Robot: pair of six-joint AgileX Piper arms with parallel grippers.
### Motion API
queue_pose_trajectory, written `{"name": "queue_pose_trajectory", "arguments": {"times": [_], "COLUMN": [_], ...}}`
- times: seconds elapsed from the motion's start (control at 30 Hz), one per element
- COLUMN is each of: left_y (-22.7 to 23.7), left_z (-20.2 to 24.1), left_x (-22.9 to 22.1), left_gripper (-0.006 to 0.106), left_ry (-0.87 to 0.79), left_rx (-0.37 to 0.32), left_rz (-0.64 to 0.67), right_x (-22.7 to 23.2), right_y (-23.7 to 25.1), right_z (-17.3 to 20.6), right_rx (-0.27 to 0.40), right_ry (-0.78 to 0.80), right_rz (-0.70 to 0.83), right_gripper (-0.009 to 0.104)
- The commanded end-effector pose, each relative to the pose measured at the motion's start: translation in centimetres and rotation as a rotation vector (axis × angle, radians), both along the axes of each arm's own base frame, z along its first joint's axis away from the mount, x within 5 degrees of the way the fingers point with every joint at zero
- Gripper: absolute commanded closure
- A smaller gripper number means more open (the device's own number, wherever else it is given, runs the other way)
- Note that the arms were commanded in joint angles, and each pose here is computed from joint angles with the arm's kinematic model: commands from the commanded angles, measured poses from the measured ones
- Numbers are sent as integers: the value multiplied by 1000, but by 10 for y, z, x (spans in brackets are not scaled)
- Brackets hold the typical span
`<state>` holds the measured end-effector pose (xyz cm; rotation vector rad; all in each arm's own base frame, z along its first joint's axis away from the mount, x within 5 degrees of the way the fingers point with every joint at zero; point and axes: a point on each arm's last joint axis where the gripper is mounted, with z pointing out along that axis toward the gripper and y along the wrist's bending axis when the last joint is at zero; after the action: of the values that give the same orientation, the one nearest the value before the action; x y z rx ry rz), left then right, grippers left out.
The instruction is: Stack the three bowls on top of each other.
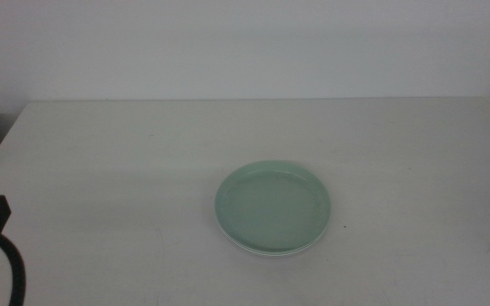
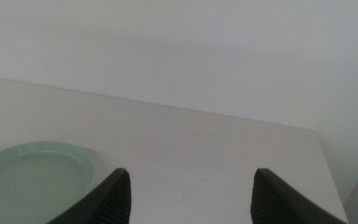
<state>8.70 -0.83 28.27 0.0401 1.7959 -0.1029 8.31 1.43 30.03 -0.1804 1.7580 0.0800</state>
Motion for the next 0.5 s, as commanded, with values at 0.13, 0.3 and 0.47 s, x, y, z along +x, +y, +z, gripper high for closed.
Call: {"name": "queue_pose_trajectory", "arguments": {"times": [0.13,0.3,0.47], "left_y": [1,2,3], "left_z": [0,-30,-60], "left_x": [-10,-25,-32], "left_gripper": [-2,-2,-2], "left_ry": [-104,-130,-151], "left_rx": [-34,-36,-38], "left_rz": [10,10,13], "right_x": [-1,-13,-19], "right_y": [-5,-10,-12], "right_z": [1,-30,-73], "right_rx": [-24,-110,-110], "right_ry": [-79,-141,-121], "right_rz": [-56,-106,-126], "right_gripper": [46,46,46]}}
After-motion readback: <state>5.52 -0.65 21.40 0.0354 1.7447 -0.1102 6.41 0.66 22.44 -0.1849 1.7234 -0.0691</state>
